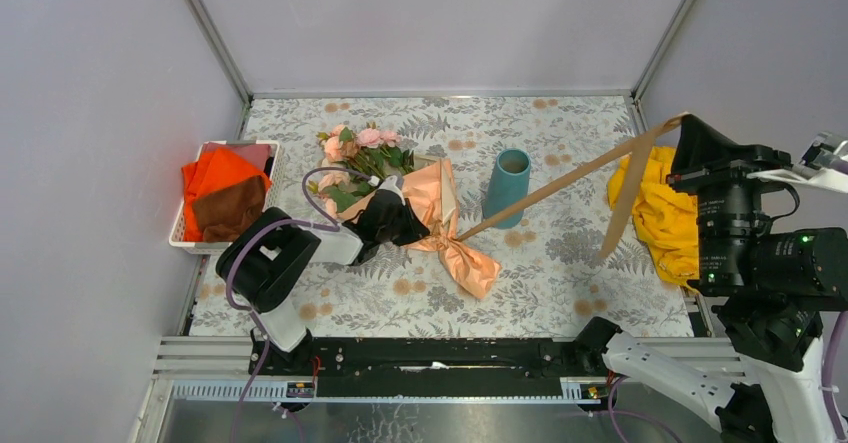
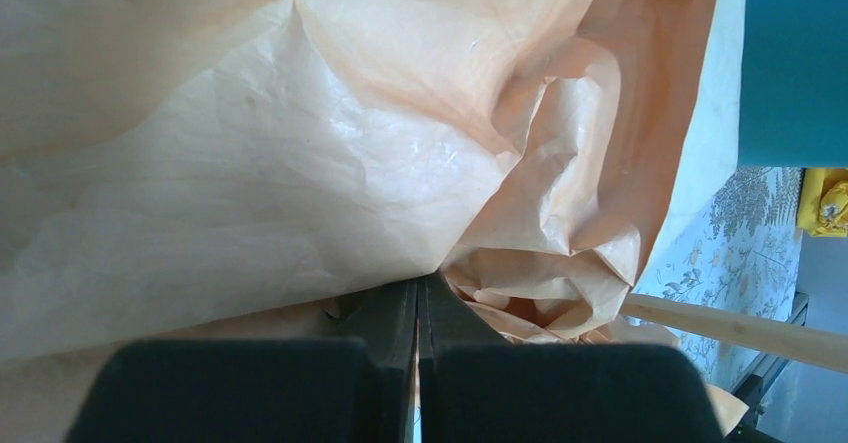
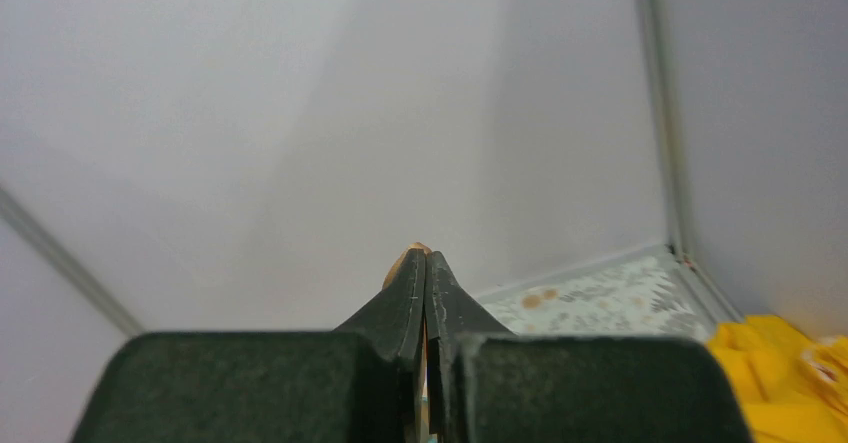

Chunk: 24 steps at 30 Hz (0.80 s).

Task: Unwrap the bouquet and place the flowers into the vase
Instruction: Untie the ribbon from the wrapping paper, then place the ribbon at the center of the board.

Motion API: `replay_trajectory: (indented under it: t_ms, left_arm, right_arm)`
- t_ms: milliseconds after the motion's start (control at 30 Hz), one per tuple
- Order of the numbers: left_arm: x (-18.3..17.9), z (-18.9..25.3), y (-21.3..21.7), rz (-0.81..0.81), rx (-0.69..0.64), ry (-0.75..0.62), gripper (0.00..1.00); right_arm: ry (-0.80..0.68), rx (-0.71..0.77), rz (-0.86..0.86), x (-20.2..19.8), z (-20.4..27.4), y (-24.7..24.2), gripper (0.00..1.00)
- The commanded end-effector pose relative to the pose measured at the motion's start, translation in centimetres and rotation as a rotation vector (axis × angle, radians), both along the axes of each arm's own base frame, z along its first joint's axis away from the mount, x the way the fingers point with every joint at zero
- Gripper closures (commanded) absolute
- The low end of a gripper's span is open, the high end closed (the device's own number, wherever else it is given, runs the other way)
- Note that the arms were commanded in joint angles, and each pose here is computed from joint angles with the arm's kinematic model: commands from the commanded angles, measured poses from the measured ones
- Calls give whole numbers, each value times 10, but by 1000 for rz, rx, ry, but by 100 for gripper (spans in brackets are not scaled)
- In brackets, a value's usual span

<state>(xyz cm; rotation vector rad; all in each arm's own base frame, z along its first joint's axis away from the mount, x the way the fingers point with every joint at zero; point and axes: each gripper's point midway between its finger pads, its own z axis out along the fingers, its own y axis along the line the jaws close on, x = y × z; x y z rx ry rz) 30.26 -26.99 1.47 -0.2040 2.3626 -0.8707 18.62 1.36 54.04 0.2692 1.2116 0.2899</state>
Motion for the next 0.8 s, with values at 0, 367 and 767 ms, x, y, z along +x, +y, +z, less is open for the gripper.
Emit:
replay_trajectory:
  t_ms: [0,367,767]
  left_arm:
    - [-36,-40,23,-30,157,146,100]
    - [-22,34,15,-25,153,23,100]
    - [-21,111,34,43,134,-104,100]
  right_arm:
    - [124,-22,-238,14,-9,-26,100]
    - [385,-231,-544,61,-62,-10,99]
    - [762,-117,-407,142,-181,-35,99]
